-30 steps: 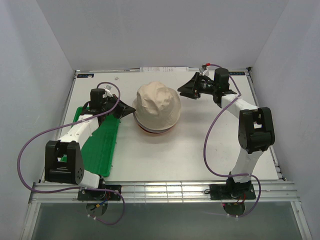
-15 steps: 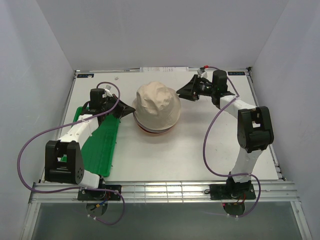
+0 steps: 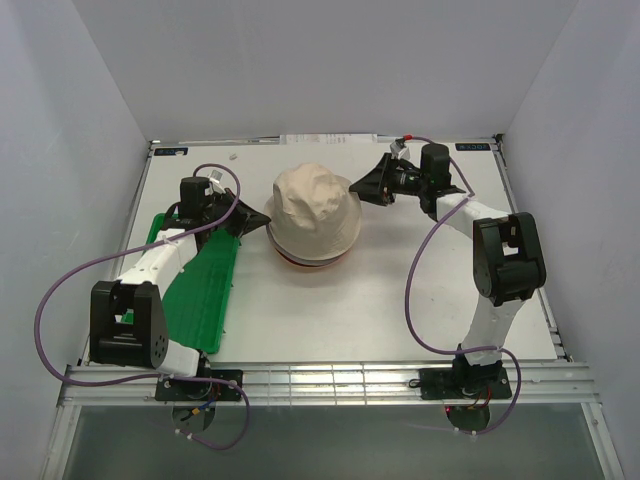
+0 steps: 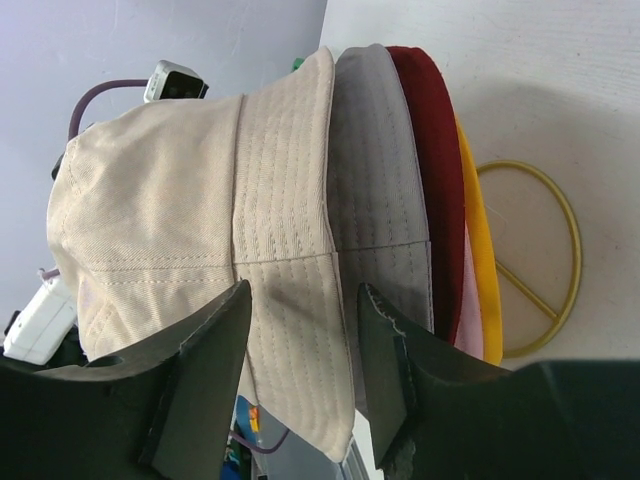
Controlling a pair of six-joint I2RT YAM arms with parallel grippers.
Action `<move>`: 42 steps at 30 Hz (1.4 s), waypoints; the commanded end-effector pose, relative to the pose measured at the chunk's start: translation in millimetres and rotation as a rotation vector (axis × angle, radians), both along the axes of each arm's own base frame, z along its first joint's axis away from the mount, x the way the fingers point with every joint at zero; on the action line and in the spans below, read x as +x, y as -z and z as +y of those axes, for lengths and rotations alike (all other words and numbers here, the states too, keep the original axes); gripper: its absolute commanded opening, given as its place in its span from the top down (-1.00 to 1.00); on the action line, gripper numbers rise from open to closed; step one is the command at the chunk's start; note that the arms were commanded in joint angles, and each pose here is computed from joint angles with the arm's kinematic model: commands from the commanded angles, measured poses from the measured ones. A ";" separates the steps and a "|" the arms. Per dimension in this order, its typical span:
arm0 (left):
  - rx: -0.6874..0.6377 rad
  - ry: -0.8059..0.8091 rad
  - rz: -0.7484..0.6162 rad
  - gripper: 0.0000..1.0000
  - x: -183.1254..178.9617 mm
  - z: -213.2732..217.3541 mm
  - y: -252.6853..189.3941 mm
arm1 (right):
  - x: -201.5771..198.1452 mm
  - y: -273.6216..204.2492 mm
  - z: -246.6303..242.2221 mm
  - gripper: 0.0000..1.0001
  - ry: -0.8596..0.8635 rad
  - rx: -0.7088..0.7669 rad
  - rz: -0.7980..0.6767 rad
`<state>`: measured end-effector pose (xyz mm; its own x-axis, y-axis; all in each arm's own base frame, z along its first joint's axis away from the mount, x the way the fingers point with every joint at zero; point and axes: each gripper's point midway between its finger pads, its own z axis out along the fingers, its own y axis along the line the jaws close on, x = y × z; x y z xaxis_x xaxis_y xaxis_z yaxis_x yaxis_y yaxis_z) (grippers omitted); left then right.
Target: Stack the hats
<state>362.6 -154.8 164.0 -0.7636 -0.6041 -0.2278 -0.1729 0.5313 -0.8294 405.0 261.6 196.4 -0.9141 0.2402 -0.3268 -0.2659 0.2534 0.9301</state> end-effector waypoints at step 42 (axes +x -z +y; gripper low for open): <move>0.154 -0.027 0.069 1.00 7.0 20.4 61.9 | 4.4 100.4 -19.0 0.84 0.061 -0.113 0.149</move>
